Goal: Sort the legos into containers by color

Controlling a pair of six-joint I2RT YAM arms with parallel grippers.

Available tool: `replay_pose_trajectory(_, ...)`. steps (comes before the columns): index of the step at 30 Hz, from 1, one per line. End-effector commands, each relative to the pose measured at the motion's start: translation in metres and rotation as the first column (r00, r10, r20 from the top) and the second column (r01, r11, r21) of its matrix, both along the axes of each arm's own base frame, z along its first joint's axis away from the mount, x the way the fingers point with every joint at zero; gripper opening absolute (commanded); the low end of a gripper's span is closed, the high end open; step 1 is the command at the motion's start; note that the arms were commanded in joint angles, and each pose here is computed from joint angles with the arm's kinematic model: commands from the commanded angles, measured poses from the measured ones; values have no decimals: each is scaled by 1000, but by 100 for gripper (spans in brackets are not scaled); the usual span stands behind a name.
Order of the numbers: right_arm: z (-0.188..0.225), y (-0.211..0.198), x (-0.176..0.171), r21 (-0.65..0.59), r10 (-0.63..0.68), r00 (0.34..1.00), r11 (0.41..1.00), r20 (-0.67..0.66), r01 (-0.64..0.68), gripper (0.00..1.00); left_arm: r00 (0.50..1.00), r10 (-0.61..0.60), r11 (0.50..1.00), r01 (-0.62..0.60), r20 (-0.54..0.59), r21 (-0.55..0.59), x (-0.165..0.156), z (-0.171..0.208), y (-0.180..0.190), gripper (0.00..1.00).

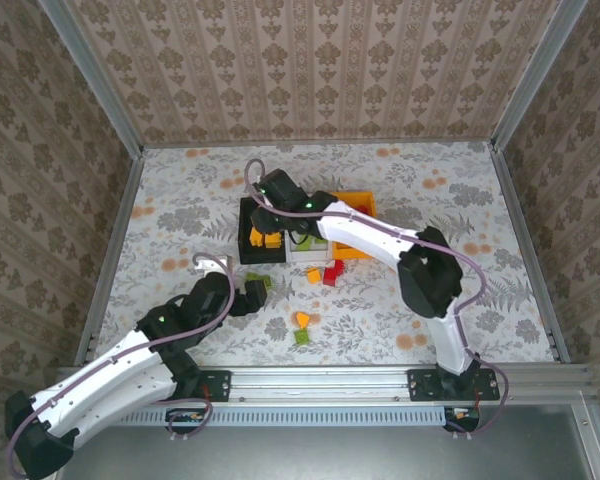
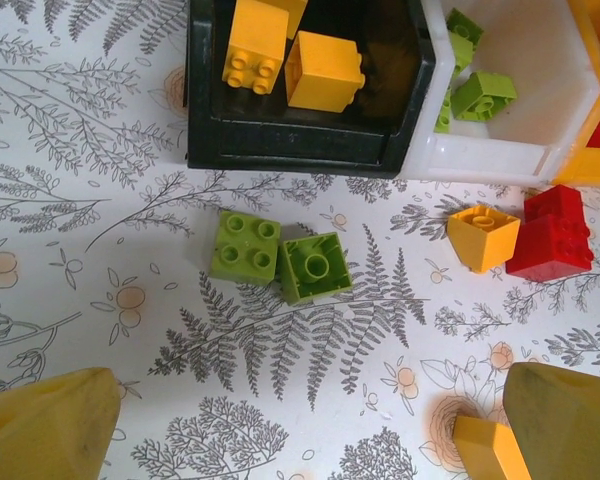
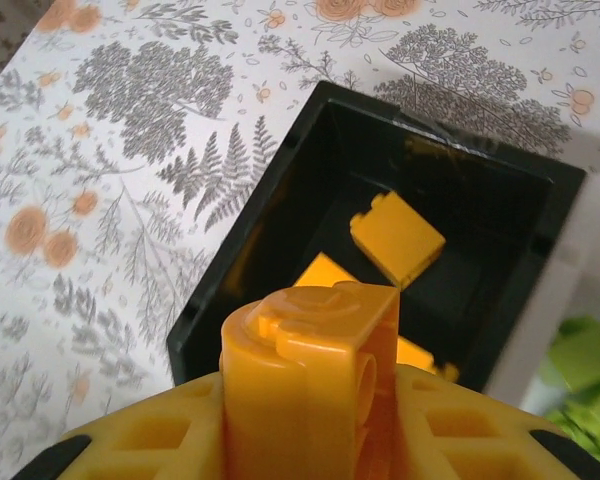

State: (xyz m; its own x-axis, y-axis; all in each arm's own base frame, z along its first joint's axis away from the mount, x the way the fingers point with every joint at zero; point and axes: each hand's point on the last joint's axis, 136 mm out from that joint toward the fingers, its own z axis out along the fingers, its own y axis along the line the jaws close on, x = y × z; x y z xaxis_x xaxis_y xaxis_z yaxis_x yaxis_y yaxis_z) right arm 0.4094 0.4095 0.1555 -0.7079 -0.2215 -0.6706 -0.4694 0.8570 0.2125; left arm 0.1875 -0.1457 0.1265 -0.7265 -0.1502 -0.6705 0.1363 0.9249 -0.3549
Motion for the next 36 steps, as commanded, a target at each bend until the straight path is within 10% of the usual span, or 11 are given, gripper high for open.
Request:
replay_pose_trajectory(1, -9, 0, 14, -22, -51, 998, 998, -29, 50, 39, 999, 28, 1000, -28, -25, 3, -3, -6, 7, 100)
replay_pose_trajectory(10, 14, 14, 29, 38, -52, 999, 998, -9, 53, 74, 1000, 15, 1000, -15, -22, 4, -4, -2, 6, 100)
replay_pose_trajectory(20, 49, -45, -13, 120, -143, 989, 983, 37, 138, 82, 981, -185, 983, 186, -59, 9, 3, 2, -44, 100)
replay_pose_trajectory(36, 16, -181, -104, 88, -294, 956, 952, 10, 292, 86, 803, -457, 815, 550, -382, 182, -32, -75, -134, 85)
